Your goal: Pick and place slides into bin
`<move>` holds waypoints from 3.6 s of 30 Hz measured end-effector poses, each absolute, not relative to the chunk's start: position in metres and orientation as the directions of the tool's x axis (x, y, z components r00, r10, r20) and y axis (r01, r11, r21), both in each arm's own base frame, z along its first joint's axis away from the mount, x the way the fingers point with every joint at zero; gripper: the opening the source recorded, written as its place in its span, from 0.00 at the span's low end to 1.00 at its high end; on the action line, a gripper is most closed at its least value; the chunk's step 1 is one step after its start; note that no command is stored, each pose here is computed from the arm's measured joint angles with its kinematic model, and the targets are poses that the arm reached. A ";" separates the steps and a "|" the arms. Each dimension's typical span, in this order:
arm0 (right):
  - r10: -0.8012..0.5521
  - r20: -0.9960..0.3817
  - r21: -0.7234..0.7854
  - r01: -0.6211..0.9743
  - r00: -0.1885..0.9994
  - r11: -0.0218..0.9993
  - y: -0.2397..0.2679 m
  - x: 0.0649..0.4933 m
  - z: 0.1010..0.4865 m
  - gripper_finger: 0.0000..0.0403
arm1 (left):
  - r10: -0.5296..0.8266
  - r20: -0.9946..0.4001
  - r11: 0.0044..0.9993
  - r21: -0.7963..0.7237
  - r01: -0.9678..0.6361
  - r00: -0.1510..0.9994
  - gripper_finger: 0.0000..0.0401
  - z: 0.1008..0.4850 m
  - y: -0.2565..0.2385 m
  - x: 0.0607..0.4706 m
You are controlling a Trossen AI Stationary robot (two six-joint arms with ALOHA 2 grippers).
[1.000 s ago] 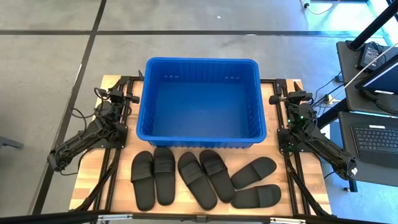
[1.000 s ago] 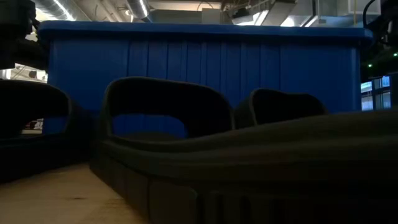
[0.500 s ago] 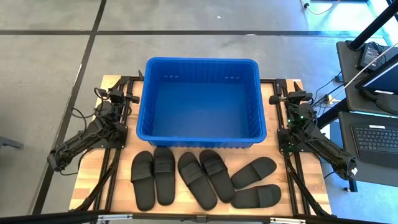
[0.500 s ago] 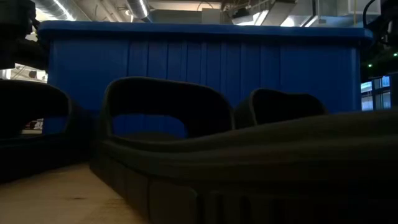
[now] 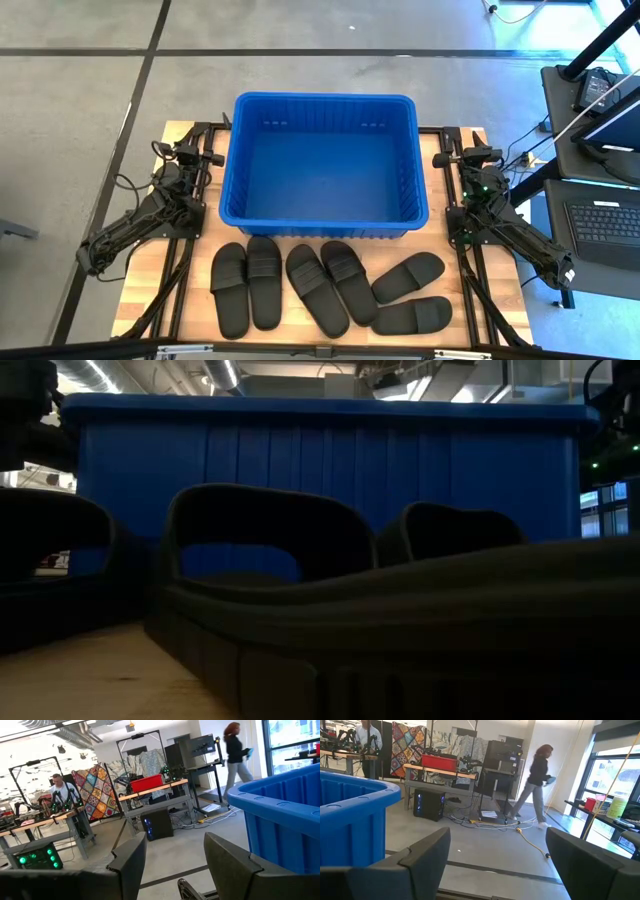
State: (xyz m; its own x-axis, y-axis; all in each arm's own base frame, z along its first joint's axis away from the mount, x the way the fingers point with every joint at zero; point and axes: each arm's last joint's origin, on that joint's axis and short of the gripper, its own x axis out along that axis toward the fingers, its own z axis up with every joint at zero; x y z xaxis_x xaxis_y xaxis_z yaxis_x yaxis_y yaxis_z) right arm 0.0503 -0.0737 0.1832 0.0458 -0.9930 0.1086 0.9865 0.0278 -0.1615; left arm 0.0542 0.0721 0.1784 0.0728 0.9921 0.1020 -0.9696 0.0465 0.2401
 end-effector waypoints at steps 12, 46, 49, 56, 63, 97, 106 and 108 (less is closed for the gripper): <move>-0.993 0.109 -0.161 0.987 0.046 0.028 -0.074 0.050 0.183 0.81 | 0.992 0.102 0.046 0.240 -0.970 0.073 0.49 0.178 0.072 0.054; -0.676 0.530 -0.016 0.803 0.511 0.595 -0.054 0.052 0.289 0.81 | 0.993 0.101 0.008 0.482 -0.876 0.065 0.49 0.178 0.072 0.054; -0.667 0.532 -0.043 0.804 0.521 0.593 -0.059 0.058 0.326 0.81 | 0.993 0.101 0.009 0.481 -0.877 0.065 0.49 0.178 0.072 0.054; -0.534 0.436 -0.166 0.648 0.724 0.744 -0.088 0.100 0.404 0.81 | 0.993 0.101 0.009 0.480 -0.877 0.065 0.49 0.178 0.072 0.054; -0.314 0.262 -0.156 0.361 0.912 0.919 -0.114 0.156 0.445 0.81 | 0.993 0.101 0.009 0.480 -0.877 0.065 0.49 0.178 0.072 0.054; -0.293 -0.699 0.285 0.630 0.653 0.723 0.055 0.269 0.382 0.81 | 0.993 0.101 0.020 0.399 -0.917 0.066 0.49 0.178 0.072 0.054; -0.082 -0.833 0.427 0.731 0.547 0.532 0.128 0.261 0.352 0.81 | 0.993 0.101 0.028 0.333 -0.943 0.065 0.49 0.178 0.072 0.054; -0.024 -0.862 0.433 0.760 0.506 0.485 0.144 0.262 0.343 0.81 | 0.993 0.101 0.028 0.333 -0.943 0.065 0.49 0.178 0.072 0.054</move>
